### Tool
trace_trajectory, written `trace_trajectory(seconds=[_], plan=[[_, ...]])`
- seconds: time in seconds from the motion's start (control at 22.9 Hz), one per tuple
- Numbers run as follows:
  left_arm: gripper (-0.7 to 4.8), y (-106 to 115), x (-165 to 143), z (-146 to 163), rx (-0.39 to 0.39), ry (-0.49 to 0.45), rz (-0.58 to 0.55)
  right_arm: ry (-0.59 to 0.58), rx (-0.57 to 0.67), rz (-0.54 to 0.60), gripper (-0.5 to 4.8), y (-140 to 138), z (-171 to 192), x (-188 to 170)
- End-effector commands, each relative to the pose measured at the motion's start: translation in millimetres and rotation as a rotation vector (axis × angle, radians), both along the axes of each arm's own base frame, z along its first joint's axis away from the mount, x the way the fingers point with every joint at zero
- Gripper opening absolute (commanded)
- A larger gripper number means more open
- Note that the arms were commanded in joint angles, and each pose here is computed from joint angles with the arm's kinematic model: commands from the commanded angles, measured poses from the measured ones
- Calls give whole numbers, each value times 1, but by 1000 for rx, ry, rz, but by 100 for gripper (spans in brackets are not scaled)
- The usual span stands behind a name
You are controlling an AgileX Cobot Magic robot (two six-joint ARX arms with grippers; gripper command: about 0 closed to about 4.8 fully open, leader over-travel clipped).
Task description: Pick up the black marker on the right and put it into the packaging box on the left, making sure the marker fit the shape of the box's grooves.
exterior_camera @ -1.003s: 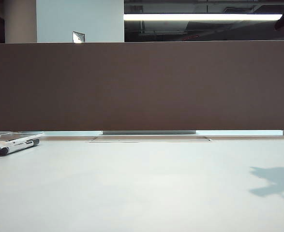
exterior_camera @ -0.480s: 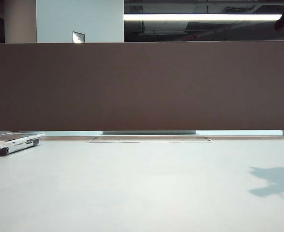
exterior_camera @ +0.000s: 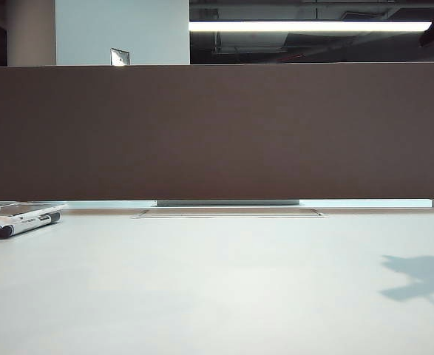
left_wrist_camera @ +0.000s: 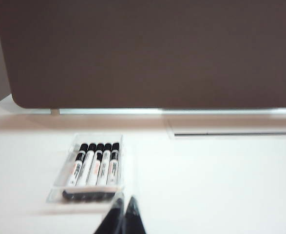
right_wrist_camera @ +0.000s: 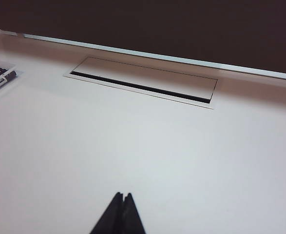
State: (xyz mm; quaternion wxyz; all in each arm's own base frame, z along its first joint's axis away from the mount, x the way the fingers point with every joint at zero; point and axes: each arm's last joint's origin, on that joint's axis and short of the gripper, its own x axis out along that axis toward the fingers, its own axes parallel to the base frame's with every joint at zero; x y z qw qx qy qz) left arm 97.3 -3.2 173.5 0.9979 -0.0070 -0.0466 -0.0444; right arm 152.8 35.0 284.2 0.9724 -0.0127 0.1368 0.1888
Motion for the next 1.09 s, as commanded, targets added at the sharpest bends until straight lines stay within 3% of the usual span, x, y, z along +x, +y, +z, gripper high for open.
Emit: trace_trajectory(seconds=[0.04, 0.26, 1.09], plan=[[-6, 0, 0, -5, 26, 51, -1, -22, 1, 2, -5, 0, 3, 0], [-6, 0, 0, -5, 69, 45, 2, -22, 1, 1, -5, 0, 3, 1], [-5, 0, 0, -5, 67, 45, 1, -23, 0, -6, -5, 0, 3, 1]])
